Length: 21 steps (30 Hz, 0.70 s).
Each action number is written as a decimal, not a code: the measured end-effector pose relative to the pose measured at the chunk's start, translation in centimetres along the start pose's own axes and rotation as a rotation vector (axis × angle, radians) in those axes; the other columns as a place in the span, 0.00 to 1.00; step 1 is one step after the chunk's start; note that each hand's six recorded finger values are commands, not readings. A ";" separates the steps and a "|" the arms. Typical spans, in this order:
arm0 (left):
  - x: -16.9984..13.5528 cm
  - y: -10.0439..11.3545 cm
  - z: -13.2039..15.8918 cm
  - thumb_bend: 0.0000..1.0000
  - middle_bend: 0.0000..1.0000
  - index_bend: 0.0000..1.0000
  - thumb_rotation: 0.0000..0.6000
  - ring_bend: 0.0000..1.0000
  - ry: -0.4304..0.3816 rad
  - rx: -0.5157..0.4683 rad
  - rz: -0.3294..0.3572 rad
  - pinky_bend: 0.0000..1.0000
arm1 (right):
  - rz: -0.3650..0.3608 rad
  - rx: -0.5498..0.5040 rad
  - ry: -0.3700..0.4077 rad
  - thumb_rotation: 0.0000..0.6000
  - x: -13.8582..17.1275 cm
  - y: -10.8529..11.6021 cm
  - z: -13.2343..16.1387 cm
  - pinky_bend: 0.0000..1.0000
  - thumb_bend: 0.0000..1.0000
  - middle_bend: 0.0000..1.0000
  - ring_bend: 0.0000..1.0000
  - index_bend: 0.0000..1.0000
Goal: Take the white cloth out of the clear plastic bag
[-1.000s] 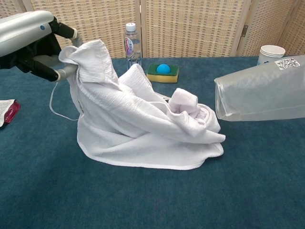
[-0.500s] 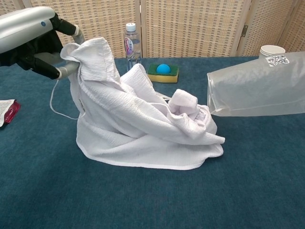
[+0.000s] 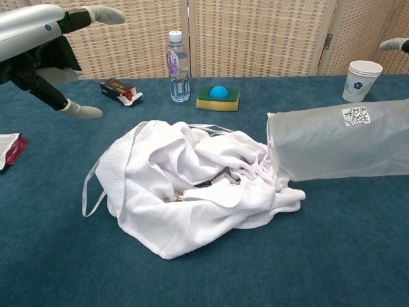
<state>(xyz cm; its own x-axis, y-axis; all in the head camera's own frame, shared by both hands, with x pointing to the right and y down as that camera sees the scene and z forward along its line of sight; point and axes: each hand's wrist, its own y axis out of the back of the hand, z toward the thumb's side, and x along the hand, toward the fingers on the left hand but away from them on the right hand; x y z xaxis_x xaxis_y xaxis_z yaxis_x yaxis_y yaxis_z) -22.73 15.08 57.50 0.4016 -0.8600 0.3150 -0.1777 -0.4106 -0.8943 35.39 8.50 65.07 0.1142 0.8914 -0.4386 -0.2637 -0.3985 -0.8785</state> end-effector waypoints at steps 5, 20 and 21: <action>-0.1 0.4 -0.7 0.03 1.00 0.02 1.00 0.89 0.015 0.020 -0.002 1.00 | 0.008 -0.011 0.004 1.00 0.4 0.6 -0.4 0.86 0.00 0.61 0.65 0.00; -0.6 0.5 -1.2 0.03 1.00 0.15 1.00 0.89 0.019 0.015 0.008 1.00 | 0.225 -0.078 0.011 1.00 1.9 0.3 -2.2 0.54 0.00 0.35 0.31 0.00; -0.6 0.5 -1.1 0.03 1.00 0.15 1.00 0.89 0.018 0.015 0.009 1.00 | 0.224 -0.092 0.015 1.00 1.9 0.4 -2.1 0.54 0.00 0.35 0.31 0.00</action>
<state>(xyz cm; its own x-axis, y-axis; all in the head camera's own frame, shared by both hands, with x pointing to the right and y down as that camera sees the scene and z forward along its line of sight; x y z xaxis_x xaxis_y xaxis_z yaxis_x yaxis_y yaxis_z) -24.06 15.02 57.23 0.3835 -0.8691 0.3125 -0.1675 -0.3981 -0.9019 37.49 9.57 63.52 0.0772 0.7755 -0.6266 -0.1957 -0.6045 -0.7722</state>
